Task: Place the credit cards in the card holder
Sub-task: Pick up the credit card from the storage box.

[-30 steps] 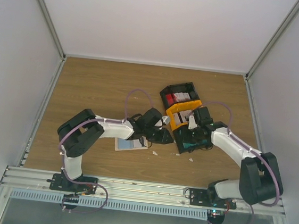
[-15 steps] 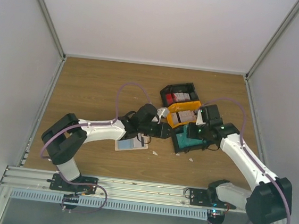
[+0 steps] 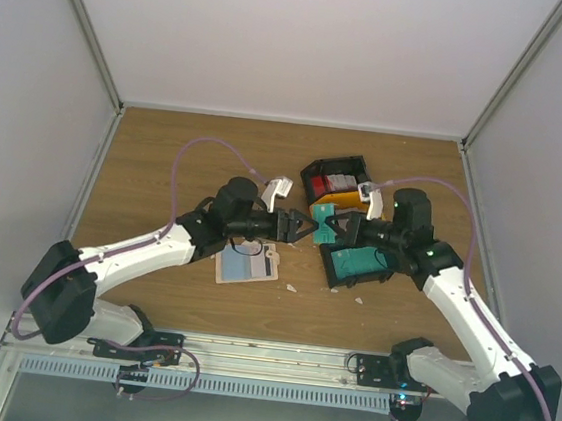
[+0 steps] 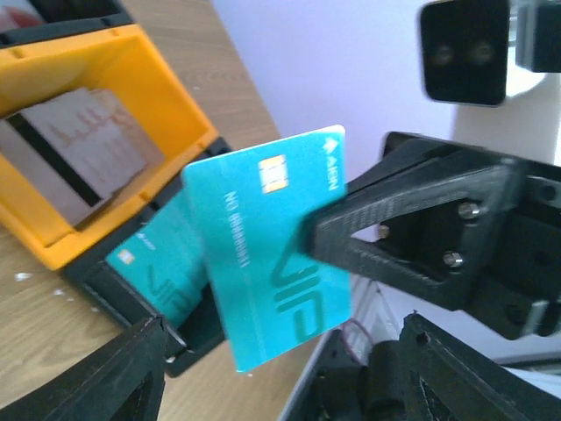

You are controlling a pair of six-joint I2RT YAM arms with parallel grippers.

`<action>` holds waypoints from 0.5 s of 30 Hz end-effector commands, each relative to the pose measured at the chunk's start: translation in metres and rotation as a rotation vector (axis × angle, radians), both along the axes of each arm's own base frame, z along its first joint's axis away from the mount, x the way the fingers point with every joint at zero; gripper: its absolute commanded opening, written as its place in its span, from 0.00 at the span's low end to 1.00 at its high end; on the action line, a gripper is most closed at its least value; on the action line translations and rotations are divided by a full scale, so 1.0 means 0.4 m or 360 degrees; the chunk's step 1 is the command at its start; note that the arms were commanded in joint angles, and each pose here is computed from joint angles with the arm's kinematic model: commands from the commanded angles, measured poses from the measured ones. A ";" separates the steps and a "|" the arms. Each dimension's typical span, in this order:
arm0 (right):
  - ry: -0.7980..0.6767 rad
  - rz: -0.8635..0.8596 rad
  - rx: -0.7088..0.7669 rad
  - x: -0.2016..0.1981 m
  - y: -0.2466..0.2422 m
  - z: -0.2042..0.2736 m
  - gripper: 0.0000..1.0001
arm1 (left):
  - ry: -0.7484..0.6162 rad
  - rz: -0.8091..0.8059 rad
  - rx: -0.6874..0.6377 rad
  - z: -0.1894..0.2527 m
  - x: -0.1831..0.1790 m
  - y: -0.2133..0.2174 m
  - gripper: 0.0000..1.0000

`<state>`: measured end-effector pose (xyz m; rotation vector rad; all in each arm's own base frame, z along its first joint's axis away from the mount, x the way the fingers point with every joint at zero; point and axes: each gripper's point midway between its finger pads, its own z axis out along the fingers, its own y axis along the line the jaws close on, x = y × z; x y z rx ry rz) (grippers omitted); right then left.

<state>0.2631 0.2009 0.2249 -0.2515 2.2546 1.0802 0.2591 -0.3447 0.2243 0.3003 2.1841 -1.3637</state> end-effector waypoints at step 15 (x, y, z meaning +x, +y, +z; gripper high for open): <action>-0.0168 0.0657 0.0564 -0.174 0.089 0.171 0.01 | -0.0024 -0.0256 -0.0344 0.142 -0.118 0.011 0.05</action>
